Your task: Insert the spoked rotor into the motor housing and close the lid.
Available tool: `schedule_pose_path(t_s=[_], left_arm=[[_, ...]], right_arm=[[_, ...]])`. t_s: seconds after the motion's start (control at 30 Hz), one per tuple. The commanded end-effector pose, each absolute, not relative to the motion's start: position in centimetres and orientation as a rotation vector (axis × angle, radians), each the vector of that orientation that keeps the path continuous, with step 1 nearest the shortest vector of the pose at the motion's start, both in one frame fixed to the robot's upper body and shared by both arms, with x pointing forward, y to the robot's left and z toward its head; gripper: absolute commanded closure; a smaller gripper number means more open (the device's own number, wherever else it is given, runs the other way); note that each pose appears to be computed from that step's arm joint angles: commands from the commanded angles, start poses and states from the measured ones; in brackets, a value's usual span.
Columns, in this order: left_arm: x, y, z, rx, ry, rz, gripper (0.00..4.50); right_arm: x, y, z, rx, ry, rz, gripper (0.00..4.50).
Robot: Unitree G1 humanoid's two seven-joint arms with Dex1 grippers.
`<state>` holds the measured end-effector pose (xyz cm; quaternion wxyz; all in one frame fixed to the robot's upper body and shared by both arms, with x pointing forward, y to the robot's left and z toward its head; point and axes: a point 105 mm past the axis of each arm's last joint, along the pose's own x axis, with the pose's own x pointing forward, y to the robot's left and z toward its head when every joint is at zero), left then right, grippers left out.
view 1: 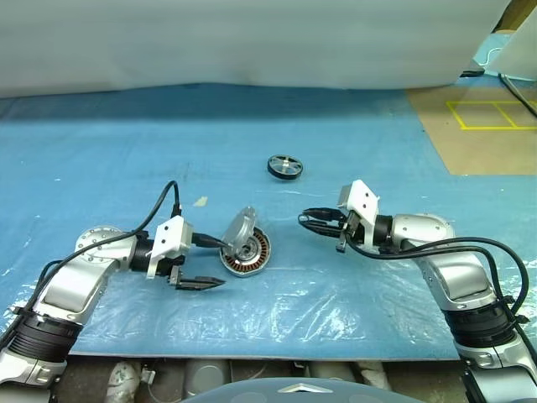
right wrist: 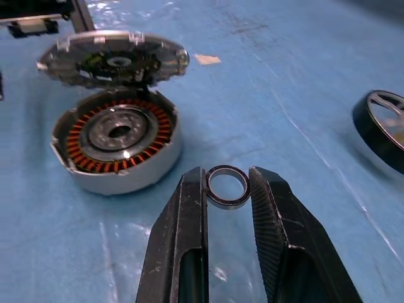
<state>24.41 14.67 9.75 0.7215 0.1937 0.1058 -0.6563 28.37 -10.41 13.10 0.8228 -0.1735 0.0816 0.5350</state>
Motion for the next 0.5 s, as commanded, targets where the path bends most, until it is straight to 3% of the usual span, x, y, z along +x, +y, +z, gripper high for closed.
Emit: schedule_pose_path(t_s=[0.03, 0.4, 0.5], left_arm=[[24.4, 15.2, 10.2, 0.431, 0.224, -1.429, 0.79], [21.0, 15.4, 9.5, 0.427, 0.301, -1.528, 0.79], [21.5, 14.4, 9.4, 0.466, 0.239, -1.518, 0.79]], right_arm=[[27.7, -10.2, 14.1, -0.397, 0.15, 1.178, 3.94], [28.7, -11.3, 13.1, -0.424, 0.19, 1.126, 3.94], [28.8, -11.4, 13.2, -0.431, 0.189, 1.114, 3.94]])
